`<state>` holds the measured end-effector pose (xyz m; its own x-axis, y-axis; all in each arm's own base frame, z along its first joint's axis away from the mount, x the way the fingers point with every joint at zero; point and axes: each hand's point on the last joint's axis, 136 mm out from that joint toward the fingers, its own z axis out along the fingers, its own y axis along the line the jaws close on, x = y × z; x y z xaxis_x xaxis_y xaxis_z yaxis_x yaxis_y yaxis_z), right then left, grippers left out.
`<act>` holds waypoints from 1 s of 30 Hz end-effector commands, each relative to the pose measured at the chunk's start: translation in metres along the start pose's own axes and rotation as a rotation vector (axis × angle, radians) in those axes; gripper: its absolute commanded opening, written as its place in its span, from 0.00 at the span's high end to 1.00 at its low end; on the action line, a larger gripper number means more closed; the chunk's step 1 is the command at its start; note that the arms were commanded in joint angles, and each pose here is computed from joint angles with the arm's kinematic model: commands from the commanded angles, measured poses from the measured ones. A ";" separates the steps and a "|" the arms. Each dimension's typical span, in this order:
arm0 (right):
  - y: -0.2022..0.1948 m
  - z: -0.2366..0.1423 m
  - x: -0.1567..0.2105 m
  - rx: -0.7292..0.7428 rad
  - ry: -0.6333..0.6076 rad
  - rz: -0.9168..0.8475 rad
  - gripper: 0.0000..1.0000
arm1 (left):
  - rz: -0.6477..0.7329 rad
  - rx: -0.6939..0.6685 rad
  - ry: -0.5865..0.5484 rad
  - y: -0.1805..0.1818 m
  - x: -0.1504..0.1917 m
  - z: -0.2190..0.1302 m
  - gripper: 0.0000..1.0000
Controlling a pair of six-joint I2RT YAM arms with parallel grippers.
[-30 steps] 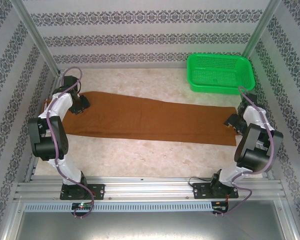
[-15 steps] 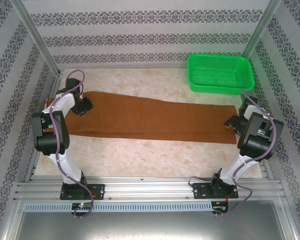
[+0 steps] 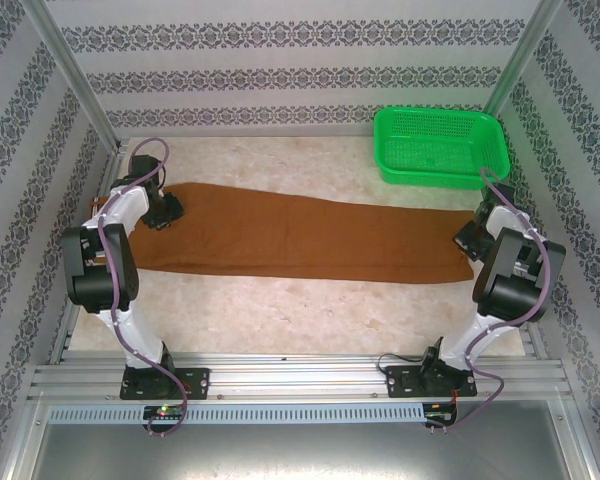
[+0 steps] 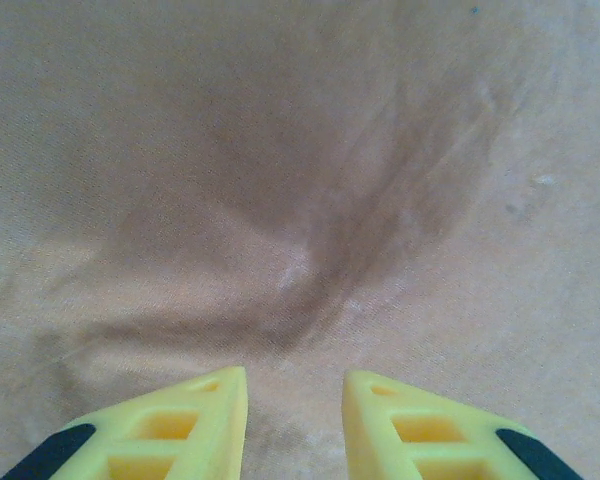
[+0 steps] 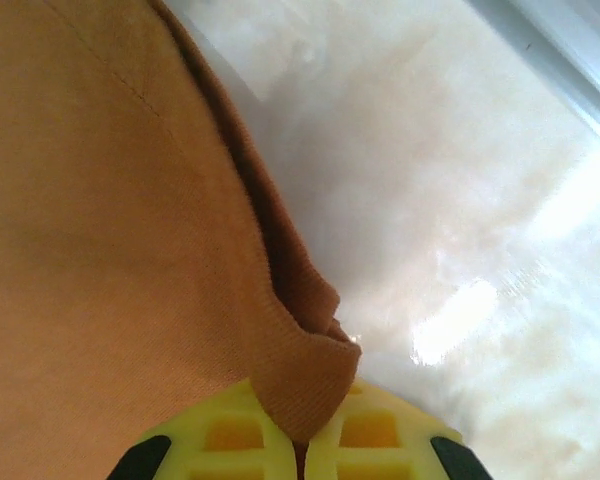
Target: Roll up the long pants
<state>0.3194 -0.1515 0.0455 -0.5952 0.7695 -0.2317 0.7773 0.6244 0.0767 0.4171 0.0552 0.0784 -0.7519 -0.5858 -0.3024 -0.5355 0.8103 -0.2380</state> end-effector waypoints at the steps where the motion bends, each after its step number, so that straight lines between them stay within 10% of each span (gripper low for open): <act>1: 0.006 -0.051 -0.013 -0.004 -0.102 -0.006 1.00 | 0.021 0.007 -0.043 -0.003 -0.001 -0.019 0.70; 11: 0.002 -0.129 -0.011 -0.015 -0.233 -0.062 1.00 | 0.052 0.044 -0.046 -0.004 0.011 -0.033 0.65; 30: -0.004 -0.044 0.021 -0.009 -0.061 -0.032 1.00 | 0.182 0.144 0.132 -0.021 0.124 -0.043 0.49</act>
<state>0.2952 -0.1311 0.0943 -0.6165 0.7264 -0.3038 0.7457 0.6625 0.0707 0.3321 -0.0229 0.0870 -0.8538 -0.4499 -0.2620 -0.3605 0.8740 -0.3259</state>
